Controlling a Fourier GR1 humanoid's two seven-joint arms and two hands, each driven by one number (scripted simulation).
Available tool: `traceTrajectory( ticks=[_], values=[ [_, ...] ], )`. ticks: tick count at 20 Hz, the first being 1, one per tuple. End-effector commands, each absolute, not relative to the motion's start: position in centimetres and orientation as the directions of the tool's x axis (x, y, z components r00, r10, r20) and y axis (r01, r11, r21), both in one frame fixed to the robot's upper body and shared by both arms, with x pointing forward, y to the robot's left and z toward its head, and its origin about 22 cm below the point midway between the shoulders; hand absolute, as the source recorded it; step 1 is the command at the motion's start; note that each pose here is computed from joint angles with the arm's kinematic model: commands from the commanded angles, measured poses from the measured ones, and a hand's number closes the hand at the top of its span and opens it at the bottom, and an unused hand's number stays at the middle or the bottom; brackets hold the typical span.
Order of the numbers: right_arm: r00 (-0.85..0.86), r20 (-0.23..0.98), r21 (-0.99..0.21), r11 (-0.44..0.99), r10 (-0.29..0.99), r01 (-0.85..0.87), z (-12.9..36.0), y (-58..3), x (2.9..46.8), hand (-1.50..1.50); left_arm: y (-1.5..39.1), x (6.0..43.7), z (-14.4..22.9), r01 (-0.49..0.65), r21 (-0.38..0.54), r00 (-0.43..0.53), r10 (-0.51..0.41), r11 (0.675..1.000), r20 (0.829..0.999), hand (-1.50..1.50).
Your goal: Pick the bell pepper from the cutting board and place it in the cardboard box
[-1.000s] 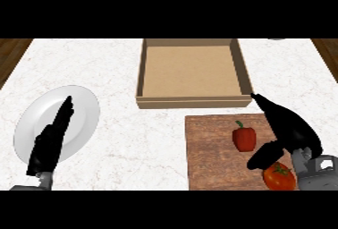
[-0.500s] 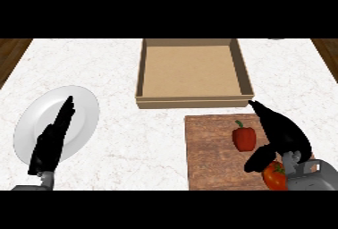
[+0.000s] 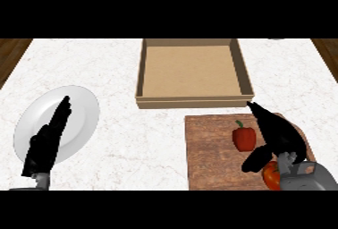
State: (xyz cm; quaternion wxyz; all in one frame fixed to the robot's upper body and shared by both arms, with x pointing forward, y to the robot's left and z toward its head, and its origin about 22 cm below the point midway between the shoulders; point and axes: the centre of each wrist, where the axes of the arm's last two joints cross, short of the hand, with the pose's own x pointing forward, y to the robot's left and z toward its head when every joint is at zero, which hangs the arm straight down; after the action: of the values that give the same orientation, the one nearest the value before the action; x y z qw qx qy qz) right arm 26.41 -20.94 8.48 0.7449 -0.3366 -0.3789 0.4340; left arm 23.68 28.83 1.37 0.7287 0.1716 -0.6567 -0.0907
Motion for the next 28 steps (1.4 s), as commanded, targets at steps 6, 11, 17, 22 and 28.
traceTrajectory(
  ticks=[6,11,17,22,28],
  values=[
    [0.343,0.26,-0.833,0.389,0.903,-0.394,6.5,-21.9,28.2,-1.5,27.4,24.4,-1.4,-0.086,0.377,0.125,-0.366,0.922,0.922,0.0],
    [0.346,0.277,-0.826,0.406,0.896,-0.392,5.6,-20.7,28.0,-1.5,30.1,25.5,0.3,-0.082,0.363,0.128,-0.352,0.928,0.927,0.0],
    [0.356,0.24,-0.819,0.385,0.903,-0.425,5.4,-23.1,26.5,-1.5,28.1,23.4,-0.7,-0.105,0.388,0.118,-0.376,0.916,0.919,0.0],
    [0.351,0.228,-0.807,0.378,0.908,-0.453,3.5,-21.4,26.7,-1.5,30.0,23.9,0.9,-0.117,0.369,0.132,-0.354,0.922,0.926,0.0],
    [0.306,0.219,-0.864,0.33,0.926,-0.381,3.5,-20.7,27.3,1.5,28.9,24.8,0.0,-0.09,0.371,0.12,-0.36,0.924,0.925,0.0]
  ],
)
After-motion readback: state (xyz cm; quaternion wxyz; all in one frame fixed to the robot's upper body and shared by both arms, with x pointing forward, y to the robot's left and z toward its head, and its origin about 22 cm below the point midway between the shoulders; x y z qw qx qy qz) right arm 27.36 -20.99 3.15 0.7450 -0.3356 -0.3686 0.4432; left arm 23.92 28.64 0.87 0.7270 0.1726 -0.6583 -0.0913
